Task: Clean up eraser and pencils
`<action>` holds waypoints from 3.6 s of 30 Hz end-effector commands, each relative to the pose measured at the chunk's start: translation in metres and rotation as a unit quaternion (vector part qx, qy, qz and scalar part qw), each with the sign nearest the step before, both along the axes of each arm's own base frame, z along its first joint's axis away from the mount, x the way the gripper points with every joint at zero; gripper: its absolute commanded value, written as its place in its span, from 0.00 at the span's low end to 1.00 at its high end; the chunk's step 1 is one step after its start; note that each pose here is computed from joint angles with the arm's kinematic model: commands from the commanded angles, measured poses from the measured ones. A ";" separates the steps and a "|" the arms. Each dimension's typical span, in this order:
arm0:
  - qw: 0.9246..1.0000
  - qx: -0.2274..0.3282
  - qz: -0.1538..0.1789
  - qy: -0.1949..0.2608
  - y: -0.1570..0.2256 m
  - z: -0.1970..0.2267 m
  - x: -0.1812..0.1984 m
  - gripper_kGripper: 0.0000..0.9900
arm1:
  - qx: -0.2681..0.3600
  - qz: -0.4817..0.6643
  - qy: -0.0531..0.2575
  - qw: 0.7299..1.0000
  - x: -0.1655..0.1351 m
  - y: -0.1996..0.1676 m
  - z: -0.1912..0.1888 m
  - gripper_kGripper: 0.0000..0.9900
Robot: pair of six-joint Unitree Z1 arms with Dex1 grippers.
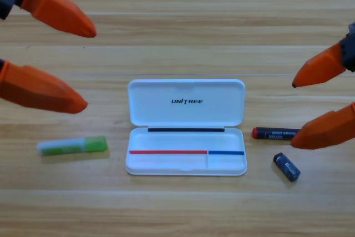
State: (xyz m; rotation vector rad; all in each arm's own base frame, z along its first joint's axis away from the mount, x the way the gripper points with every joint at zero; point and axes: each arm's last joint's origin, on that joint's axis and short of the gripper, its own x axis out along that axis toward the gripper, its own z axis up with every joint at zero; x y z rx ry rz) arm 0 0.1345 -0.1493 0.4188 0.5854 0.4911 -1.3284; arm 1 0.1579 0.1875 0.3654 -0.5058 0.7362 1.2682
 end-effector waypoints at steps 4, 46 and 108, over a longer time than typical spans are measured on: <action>1.000 0.028 0.000 0.005 -0.003 -0.013 0.000 0.95 | -0.027 0.004 0.012 1.000 -0.003 0.003 -0.015 0.99; 0.907 0.417 0.033 -0.056 -0.008 -0.118 0.116 0.94 | -0.296 -0.205 0.119 0.925 0.078 0.063 -0.168 0.90; 0.914 0.395 0.048 0.082 -0.002 -0.262 0.153 0.00 | -0.316 0.138 -0.027 0.938 0.087 0.174 -0.126 0.00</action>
